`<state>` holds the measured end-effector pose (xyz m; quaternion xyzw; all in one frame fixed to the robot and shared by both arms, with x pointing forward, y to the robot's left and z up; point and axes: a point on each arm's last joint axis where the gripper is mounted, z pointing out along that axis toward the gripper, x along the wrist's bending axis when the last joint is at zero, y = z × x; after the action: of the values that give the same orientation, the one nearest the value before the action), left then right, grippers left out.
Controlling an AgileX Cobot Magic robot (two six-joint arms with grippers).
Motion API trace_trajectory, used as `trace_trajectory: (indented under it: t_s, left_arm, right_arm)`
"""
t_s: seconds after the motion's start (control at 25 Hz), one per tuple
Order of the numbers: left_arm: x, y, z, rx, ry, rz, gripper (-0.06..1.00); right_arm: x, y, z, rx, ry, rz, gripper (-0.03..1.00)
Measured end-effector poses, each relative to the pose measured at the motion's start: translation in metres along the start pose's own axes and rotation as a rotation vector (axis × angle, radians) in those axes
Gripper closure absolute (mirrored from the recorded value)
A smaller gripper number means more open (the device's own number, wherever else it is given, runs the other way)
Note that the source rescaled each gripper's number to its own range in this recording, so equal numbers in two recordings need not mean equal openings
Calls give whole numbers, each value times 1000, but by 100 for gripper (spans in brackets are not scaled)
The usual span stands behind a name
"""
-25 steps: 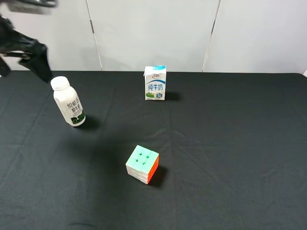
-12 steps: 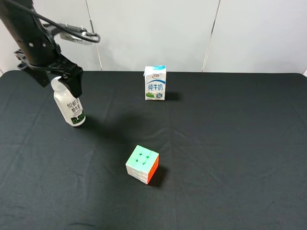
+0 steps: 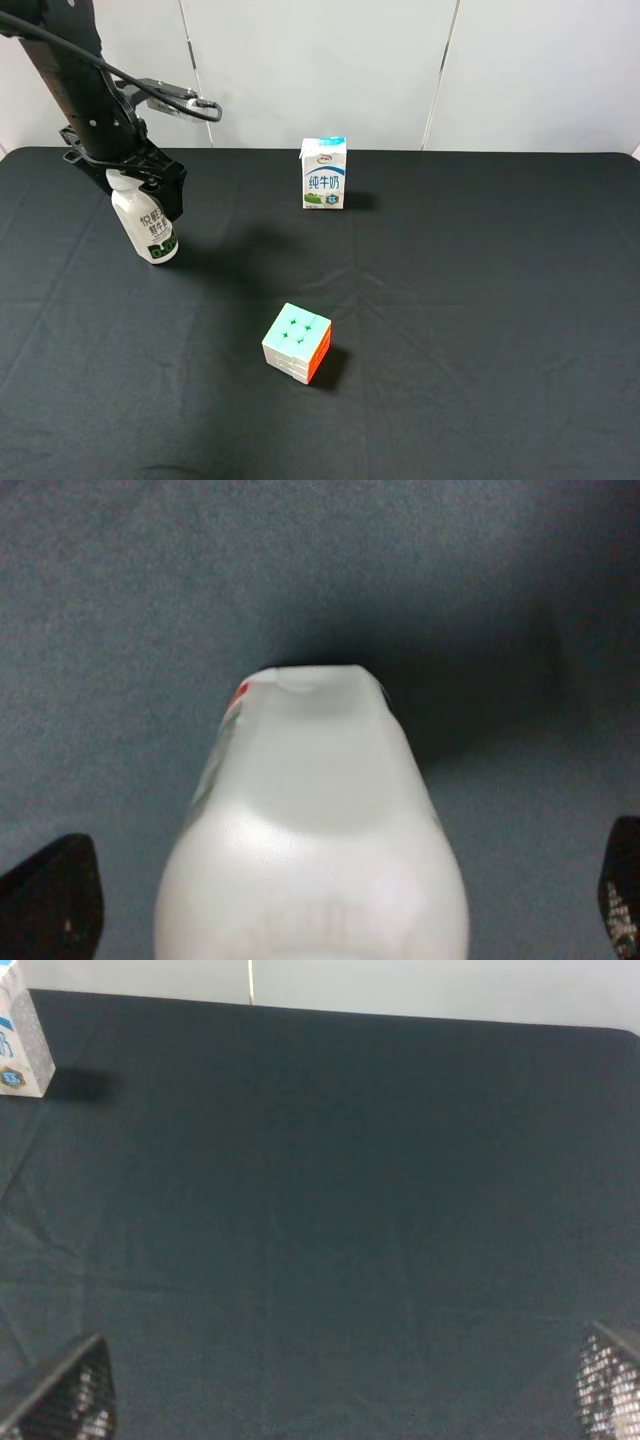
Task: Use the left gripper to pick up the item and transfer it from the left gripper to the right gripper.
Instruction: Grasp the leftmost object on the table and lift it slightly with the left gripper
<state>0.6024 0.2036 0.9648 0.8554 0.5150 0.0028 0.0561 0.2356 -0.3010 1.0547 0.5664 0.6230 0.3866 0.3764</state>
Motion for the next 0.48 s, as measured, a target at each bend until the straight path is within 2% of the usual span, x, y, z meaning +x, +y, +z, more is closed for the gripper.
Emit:
trace_trajectory:
  t_s: [0.32, 0.4, 0.48]
  left_arm:
    - [1, -2, 11, 1, 3, 1, -5]
    - [1, -2, 11, -2, 3, 1, 3]
    - [1, -2, 11, -7, 5, 1, 21]
  right_arm:
    - [0, 0, 0, 0, 1, 0, -3]
    - [0, 0, 0, 0, 1, 0, -3]
    - [0, 0, 0, 0, 1, 0, -3]
